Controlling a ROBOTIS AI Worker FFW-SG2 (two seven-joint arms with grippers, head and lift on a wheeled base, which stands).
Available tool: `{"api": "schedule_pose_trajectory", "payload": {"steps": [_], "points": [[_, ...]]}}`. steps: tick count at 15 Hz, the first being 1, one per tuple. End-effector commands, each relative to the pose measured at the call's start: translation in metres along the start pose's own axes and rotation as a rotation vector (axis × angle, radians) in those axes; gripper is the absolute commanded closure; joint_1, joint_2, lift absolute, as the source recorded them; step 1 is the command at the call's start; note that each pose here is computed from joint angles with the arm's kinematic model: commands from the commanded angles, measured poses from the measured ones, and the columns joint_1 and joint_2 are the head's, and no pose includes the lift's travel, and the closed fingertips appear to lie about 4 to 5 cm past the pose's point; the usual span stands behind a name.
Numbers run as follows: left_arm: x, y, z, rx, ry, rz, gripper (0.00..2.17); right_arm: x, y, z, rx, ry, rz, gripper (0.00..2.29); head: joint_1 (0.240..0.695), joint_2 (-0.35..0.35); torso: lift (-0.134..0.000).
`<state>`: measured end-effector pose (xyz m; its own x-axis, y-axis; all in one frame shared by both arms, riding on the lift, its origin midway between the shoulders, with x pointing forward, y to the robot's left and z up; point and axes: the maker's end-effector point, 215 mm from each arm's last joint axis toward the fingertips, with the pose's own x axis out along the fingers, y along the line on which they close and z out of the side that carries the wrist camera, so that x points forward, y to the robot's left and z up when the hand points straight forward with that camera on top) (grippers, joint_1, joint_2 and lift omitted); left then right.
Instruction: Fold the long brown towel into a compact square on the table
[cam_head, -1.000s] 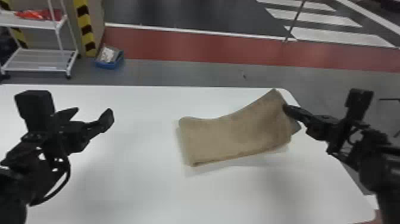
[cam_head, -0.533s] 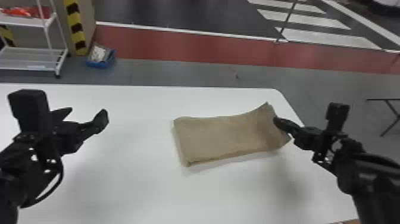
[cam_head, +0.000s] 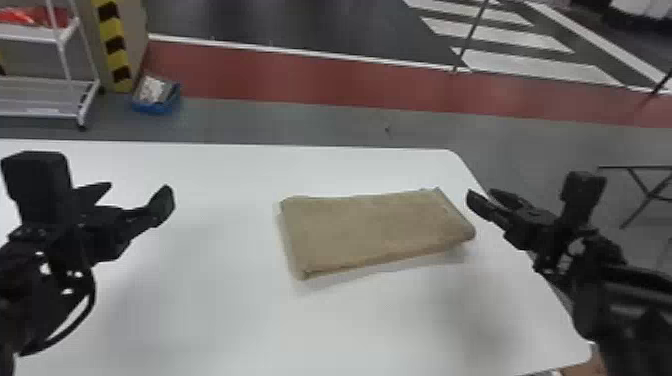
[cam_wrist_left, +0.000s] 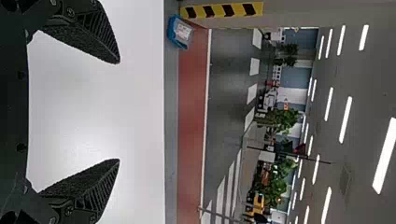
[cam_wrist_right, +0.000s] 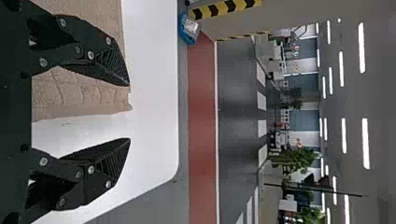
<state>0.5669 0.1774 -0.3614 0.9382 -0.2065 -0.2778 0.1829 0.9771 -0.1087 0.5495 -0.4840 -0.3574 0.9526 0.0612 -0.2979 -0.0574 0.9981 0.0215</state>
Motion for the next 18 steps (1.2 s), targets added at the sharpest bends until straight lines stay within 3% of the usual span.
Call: {"api": "schedule_pose_trajectory", "payload": {"steps": [1, 6, 13, 18], "points": [[0.001, -0.022, -0.006, 0.005, 0.009, -0.033, 0.14, -0.016, -0.010, 0.008, -0.008, -0.038, -0.018, 0.05, 0.695, -0.290, -0.128], [0.006, -0.111, -0.006, -0.036, 0.005, -0.101, 0.16, -0.049, -0.017, 0.004, -0.005, -0.101, -0.048, 0.05, 0.695, -0.350, -0.128], [0.013, -0.227, -0.061, -0.082, 0.097, -0.184, 0.36, -0.070, -0.014, -0.016, 0.013, -0.119, -0.063, 0.06, 0.695, -0.350, -0.128], [0.013, -0.254, -0.090, -0.063, 0.152, -0.211, 0.36, -0.075, -0.017, -0.023, 0.013, -0.117, -0.071, 0.07, 0.695, -0.350, -0.128]]}}
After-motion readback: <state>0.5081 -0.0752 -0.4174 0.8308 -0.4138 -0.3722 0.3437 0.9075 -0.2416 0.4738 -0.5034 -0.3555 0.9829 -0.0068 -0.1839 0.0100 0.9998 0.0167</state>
